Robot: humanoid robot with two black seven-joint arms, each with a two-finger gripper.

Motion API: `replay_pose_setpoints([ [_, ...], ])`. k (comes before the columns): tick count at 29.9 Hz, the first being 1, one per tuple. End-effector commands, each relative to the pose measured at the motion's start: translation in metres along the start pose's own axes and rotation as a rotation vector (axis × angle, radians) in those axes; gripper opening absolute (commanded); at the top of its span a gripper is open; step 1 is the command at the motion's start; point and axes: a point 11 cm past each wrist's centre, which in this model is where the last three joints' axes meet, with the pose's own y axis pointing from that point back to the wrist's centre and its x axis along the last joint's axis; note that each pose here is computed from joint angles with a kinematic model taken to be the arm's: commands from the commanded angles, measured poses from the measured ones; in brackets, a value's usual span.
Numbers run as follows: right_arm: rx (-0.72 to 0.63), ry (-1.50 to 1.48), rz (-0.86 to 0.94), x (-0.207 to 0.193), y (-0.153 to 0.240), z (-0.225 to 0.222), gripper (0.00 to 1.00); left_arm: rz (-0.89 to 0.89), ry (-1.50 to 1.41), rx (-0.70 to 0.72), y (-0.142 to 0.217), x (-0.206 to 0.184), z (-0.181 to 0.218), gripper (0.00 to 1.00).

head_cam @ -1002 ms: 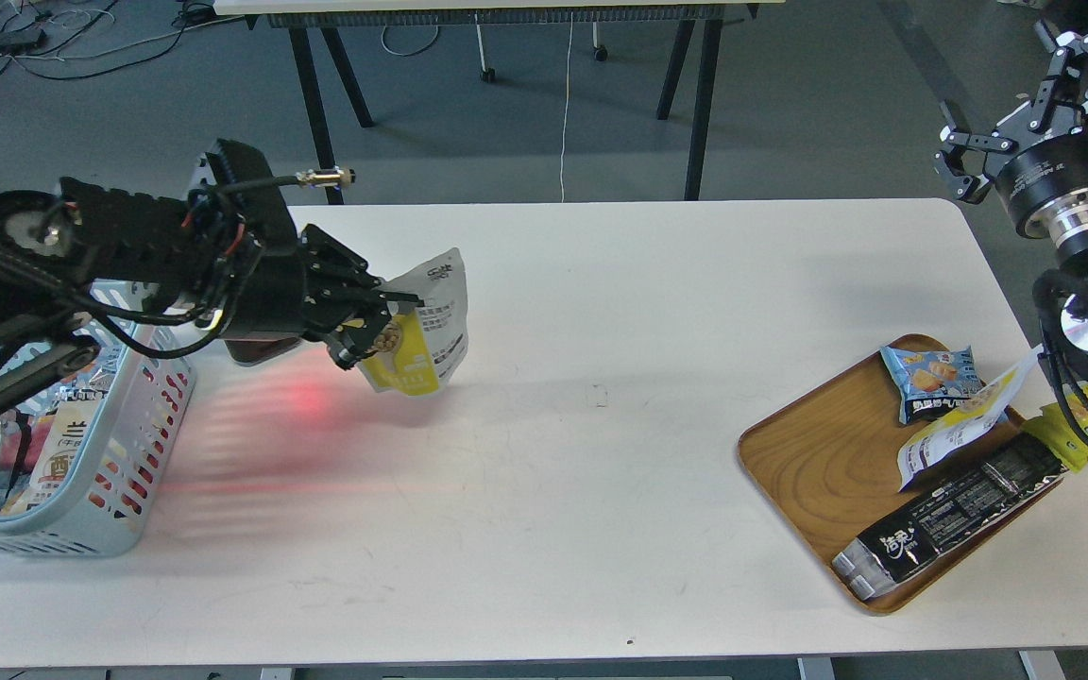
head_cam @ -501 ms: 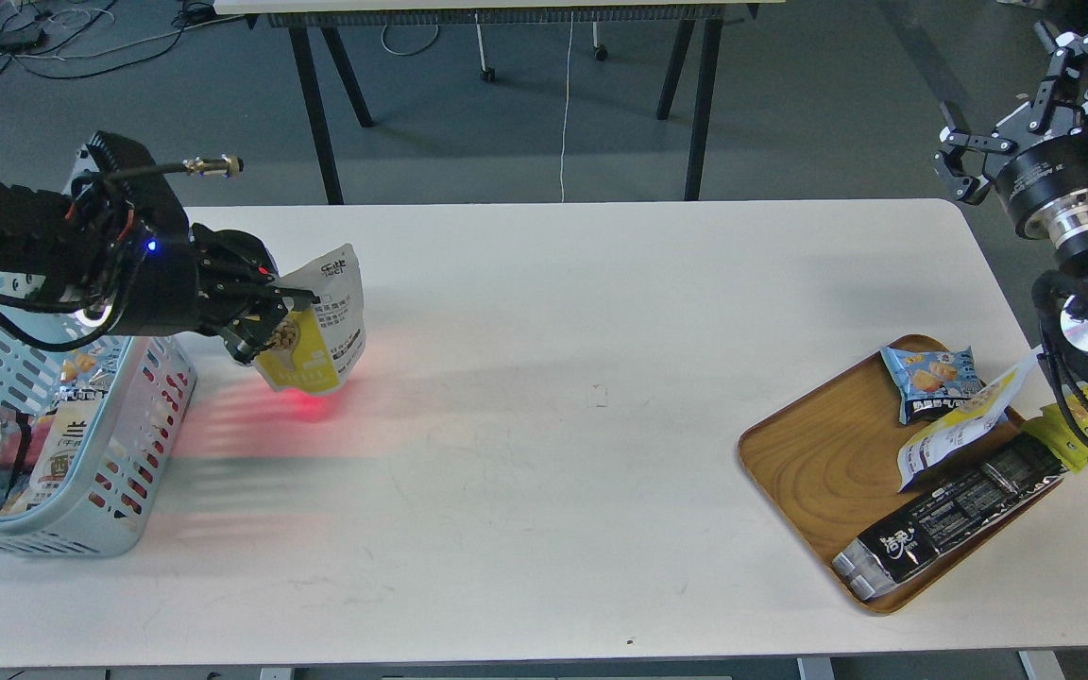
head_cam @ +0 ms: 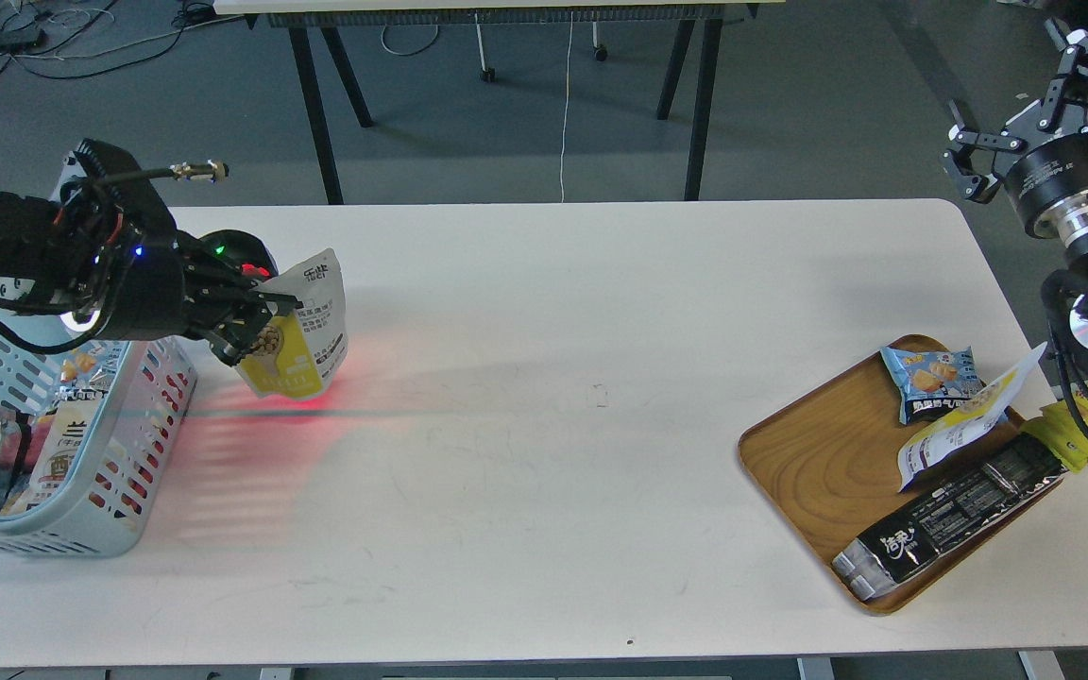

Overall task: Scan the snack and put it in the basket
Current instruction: 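Lift the bag with the left gripper and hold it over the scanner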

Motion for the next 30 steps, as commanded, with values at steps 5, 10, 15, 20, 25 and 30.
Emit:
replay_pose_setpoints([
  [5, 0.000, 0.000, 0.000, 0.000, 0.000, 0.000, 0.99, 0.017, -0.007, 0.000, 0.002, 0.006, 0.000, 0.00],
  [10, 0.000, 0.000, 0.000, 0.000, 0.000, 0.000, 0.99, 0.022, -0.013, -0.003, 0.002, 0.009, 0.002, 0.00],
  [15, 0.000, 0.000, 0.000, 0.000, 0.000, 0.000, 0.99, 0.022, -0.015, -0.002, 0.003, 0.009, 0.002, 0.00],
  [20, -0.001, -0.001, 0.000, -0.001, 0.000, 0.001, 0.99, 0.022, -0.015, -0.001, 0.003, 0.009, 0.002, 0.00],
  [25, -0.001, -0.010, -0.005, -0.005, -0.002, 0.004, 0.99, 0.011, -0.011, -0.006, -0.003, 0.005, 0.005, 0.00],
  [30, -0.002, -0.011, -0.006, -0.005, -0.002, 0.004, 0.99, 0.005, -0.007, -0.008, -0.008, 0.002, 0.007, 0.00],
])
